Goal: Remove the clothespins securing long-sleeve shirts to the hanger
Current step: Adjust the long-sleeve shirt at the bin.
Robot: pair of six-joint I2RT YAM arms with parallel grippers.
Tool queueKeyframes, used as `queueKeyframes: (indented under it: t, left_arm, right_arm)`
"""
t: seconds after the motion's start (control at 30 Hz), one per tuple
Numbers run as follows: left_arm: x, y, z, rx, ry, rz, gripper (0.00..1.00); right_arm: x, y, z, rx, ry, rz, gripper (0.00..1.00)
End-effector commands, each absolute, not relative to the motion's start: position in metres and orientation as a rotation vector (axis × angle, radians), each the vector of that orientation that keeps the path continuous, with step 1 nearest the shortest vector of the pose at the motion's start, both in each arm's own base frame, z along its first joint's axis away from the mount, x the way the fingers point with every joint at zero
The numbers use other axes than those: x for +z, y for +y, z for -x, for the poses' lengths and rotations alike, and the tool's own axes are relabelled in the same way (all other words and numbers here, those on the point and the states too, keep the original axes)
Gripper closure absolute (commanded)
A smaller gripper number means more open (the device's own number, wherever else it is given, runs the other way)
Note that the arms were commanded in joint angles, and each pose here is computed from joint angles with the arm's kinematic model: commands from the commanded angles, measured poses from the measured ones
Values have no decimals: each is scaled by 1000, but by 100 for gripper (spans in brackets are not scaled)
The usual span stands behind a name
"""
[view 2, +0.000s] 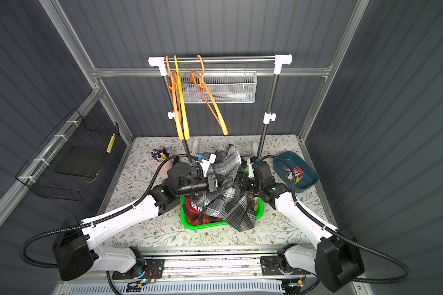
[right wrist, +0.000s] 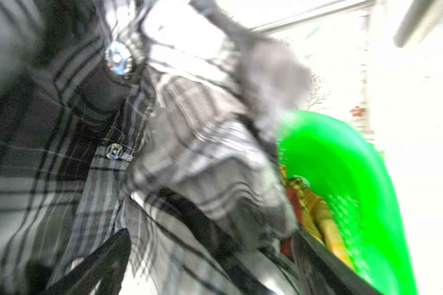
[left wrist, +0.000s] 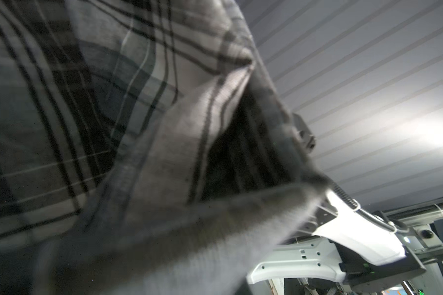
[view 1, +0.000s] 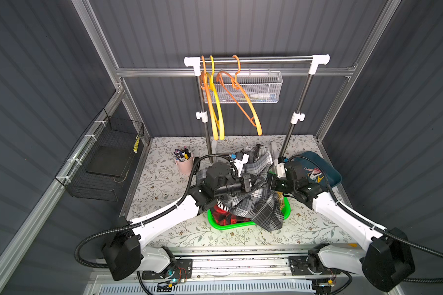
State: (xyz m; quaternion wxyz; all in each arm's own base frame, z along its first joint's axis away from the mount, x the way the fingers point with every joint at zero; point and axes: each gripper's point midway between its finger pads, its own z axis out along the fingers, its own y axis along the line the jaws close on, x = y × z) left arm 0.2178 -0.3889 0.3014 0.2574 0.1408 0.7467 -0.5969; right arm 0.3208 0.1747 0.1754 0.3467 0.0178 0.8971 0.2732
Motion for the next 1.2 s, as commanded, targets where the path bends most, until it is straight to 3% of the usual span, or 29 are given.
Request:
queueKeyframes:
  t: [0.0, 0.23, 0.6, 0.8, 1.17]
  left_arm:
    - [272, -383, -218, -1555, 2089, -374, 100]
    - [212, -396, -218, -1578, 2203, -370, 100]
    - [142, -414, -215, -1711, 2329, -294, 100]
    - [131, -414, -212, -1712, 2357, -295, 100]
    - [144, -414, -211, -1675, 2348, -379, 100]
  right_arm:
    - [182, 154, -313, 650, 2324, -64, 1]
    - [239, 142, -303, 638, 2197, -19, 1]
    - [250, 179, -318, 622, 2194, 103, 2]
    - [211, 201, -341, 542, 2291, 139, 3]
    - [82, 208, -343, 398, 2584, 103, 3]
